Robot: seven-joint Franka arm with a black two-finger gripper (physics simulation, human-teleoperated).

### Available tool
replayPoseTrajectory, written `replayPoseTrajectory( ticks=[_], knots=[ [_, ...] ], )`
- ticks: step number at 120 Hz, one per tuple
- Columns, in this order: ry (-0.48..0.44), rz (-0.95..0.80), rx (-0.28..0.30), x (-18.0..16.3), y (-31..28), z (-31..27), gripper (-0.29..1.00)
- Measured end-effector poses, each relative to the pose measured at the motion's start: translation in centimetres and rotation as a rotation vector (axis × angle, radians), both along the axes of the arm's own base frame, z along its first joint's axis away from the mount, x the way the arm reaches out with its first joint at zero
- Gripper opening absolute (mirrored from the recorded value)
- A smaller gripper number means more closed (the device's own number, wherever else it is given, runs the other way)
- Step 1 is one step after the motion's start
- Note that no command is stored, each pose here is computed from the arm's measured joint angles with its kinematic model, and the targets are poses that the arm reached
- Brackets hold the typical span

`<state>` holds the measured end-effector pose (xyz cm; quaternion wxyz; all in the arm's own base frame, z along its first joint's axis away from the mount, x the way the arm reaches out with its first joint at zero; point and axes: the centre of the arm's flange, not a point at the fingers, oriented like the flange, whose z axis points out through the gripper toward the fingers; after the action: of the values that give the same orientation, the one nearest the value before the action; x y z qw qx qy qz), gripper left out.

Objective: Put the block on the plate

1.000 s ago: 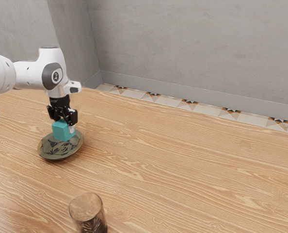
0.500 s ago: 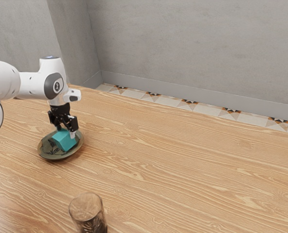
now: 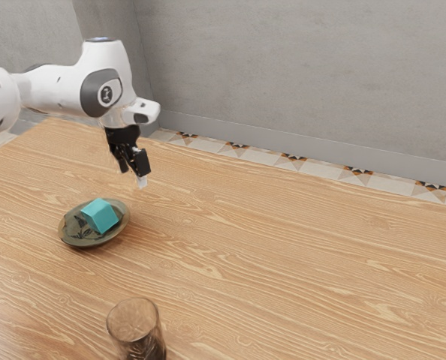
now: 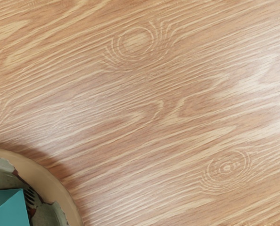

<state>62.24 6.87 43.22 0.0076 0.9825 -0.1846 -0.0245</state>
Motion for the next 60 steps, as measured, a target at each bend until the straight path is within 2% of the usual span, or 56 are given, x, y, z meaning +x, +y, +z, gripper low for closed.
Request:
replayPoseTrajectory(
  ticks=[34,60],
  knots=[
    [-0.108,-0.215,0.002,0.3,-5.8,11.1,0.70],
    [-0.115,-0.312,-0.005,-1.2,-6.8,14.1,0.70]
  ],
)
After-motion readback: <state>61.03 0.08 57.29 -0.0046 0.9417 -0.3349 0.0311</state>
